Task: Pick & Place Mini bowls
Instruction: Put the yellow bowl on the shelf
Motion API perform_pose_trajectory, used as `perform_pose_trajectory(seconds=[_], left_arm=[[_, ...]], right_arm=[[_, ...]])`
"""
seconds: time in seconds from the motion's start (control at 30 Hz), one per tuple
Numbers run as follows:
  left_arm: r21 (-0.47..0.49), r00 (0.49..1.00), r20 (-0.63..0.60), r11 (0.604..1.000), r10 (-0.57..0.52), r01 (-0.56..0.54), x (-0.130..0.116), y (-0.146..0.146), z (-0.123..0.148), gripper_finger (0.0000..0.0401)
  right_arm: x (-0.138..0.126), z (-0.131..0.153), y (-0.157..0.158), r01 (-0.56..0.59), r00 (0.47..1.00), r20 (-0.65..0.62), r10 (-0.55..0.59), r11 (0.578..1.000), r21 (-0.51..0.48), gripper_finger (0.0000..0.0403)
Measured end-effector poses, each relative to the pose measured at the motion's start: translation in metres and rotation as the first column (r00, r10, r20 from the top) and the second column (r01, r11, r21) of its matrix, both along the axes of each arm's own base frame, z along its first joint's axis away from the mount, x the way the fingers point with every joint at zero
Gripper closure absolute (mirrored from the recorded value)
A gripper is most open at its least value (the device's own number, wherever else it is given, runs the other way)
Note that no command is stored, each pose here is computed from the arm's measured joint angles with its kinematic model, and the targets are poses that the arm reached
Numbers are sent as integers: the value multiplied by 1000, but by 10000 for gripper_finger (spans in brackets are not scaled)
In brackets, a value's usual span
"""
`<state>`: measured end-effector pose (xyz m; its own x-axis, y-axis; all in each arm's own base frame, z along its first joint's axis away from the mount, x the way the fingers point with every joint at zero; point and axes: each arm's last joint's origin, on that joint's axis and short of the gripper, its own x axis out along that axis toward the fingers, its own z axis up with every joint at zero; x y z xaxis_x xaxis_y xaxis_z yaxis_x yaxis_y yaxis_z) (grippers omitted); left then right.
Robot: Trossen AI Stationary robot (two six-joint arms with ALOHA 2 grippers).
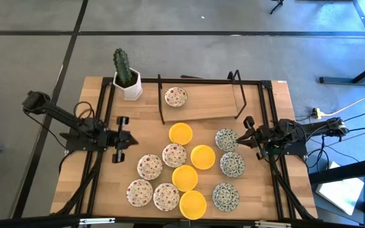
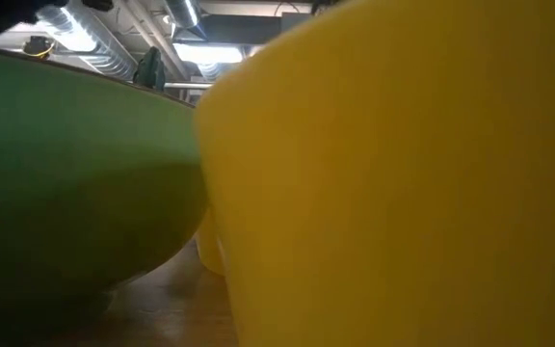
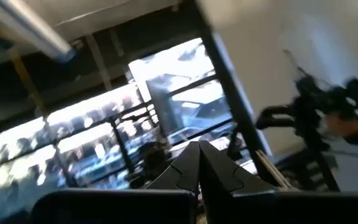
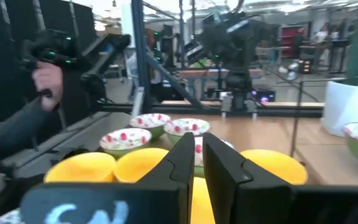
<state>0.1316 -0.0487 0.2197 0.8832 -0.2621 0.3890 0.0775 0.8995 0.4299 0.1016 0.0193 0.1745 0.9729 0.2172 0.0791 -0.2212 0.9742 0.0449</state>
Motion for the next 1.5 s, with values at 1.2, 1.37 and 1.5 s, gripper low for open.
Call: perform_pose_trajectory(seconds=[1.2,1.37,1.5], left_arm=[[-345,893,-243,826,380,-446,37,15,18,400],[-151,774,-392,796,496,-586,69,8,21,399],[2,729,-446,815,519,-579,84,3,17,400]], right_arm=[[0,-6,2,-77,995,-58,76,997,-27,368],[0,-9,3,-90,993,-76,85,994,-69,368],[1,-10,2,-83,993,-87,75,992,-94,368]])
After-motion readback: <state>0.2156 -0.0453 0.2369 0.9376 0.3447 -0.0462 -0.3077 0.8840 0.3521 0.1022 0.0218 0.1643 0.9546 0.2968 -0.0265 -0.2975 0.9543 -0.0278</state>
